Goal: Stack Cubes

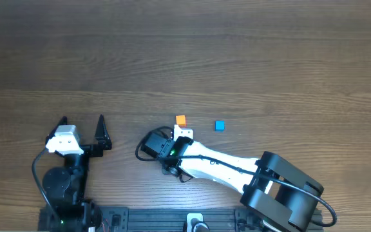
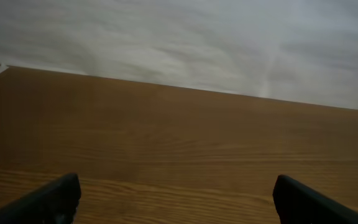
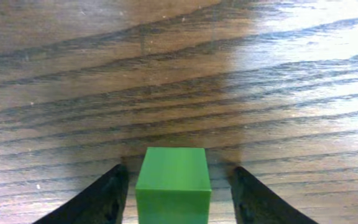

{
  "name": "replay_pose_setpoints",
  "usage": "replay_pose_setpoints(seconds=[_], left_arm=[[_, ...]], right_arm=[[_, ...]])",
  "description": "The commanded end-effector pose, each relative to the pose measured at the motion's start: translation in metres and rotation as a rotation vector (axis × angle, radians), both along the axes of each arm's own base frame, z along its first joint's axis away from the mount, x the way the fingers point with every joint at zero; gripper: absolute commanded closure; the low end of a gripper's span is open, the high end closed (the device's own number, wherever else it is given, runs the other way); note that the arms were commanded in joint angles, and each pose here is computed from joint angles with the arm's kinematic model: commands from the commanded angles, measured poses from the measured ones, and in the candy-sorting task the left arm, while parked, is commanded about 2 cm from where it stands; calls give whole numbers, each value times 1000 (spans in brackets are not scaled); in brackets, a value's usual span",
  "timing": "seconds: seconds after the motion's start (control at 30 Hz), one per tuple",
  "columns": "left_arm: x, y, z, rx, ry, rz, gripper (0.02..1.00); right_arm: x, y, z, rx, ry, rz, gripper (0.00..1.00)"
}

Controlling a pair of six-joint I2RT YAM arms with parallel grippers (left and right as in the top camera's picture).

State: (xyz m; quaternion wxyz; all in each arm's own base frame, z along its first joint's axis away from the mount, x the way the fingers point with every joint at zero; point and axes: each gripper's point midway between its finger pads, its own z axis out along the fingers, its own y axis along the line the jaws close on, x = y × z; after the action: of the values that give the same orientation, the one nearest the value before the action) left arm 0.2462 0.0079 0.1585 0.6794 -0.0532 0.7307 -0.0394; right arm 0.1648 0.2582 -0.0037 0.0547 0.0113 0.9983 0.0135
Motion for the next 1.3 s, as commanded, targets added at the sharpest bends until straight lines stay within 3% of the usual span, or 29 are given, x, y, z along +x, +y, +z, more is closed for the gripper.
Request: replay_pose_setpoints(seconds=[0.03,0.5,0.93,1.1,1.3], left_arm=[[0,-1,-1,6,-1,-9,18],[0,-1,-1,6,-1,-9,18],[0,-1,-1,6,-1,-9,18],[0,-1,-1,6,-1,-9,18],[0,-1,-1,6,-1,-9,18]], right_arm=[[3,6,0,4,-18,16,540],[4,5,0,4,-18,15,706],[7,7,7,16,-39,12,770],[19,6,38,36,-91,29,787],[44,-8,88,-11,-127,34,792]])
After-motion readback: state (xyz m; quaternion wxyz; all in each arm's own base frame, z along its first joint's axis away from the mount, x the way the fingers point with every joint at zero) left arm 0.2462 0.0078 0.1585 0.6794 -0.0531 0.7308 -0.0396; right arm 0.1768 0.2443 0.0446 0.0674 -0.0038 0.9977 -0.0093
